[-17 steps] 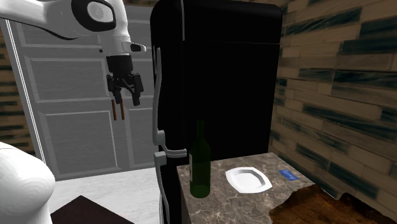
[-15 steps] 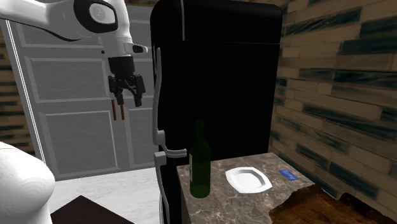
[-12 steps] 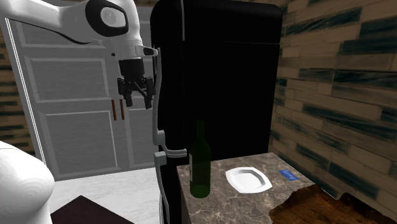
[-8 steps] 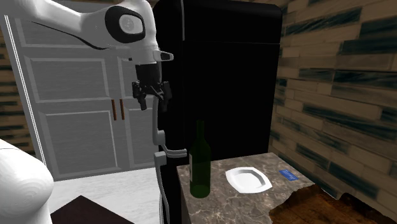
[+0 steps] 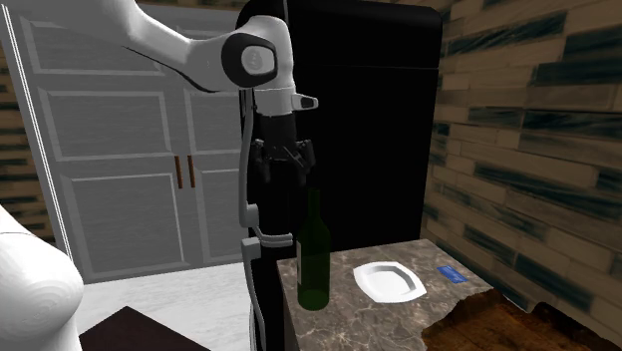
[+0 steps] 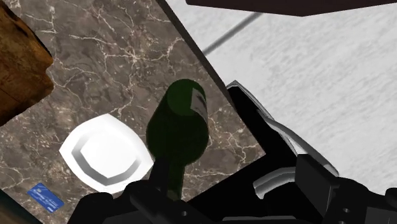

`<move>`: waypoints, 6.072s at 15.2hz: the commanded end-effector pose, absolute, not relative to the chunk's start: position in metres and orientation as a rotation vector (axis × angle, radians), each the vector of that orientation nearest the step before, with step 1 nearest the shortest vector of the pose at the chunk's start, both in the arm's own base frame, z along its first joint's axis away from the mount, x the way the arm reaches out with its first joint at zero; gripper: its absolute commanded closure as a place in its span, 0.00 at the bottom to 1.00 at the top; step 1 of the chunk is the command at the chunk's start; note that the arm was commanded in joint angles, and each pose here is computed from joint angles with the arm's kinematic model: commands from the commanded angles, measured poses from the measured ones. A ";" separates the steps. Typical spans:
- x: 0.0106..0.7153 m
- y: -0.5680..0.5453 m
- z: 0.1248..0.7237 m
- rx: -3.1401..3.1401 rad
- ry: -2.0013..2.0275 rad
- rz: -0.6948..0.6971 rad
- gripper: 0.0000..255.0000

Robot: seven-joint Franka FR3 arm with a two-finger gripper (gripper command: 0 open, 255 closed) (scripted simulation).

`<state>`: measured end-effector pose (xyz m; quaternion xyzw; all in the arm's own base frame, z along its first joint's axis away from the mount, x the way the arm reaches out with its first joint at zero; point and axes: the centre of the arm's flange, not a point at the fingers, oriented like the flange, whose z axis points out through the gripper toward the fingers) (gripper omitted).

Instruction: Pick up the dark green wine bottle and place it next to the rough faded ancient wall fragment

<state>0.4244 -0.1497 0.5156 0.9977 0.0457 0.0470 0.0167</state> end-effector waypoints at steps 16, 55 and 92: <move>0.467 -0.200 0.457 3.099 0.226 0.169 0.00; 0.467 -0.200 0.595 3.099 0.226 0.169 1.00; 0.393 -0.383 0.679 3.099 0.226 0.169 1.00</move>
